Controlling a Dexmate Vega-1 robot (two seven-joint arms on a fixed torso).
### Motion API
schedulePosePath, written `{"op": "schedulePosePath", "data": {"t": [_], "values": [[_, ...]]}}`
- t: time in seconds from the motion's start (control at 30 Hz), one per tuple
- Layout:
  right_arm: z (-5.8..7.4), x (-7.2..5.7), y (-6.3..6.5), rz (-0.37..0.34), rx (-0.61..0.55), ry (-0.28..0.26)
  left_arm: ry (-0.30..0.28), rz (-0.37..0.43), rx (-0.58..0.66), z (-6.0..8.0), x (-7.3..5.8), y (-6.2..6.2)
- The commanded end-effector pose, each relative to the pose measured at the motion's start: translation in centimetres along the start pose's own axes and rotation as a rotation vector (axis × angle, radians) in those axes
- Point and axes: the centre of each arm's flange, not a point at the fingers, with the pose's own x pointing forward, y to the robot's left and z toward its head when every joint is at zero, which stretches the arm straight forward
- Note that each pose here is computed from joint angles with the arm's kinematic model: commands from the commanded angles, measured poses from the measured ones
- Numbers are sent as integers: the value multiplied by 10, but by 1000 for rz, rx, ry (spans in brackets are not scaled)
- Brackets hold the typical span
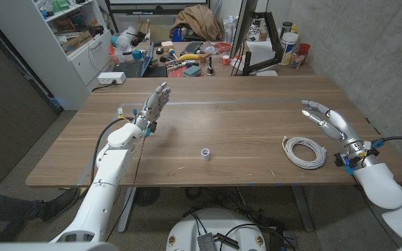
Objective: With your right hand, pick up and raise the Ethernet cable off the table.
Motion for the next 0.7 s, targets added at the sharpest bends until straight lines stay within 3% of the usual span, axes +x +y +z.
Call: {"op": "schedulePosePath", "data": {"t": [0.03, 0.7], "values": [[5, -8, 3, 13, -86, -10, -15, 1, -2, 5, 0, -1], [14, -25, 3, 22, -205, -28, -28, 5, -30, 5, 0, -3]]}}
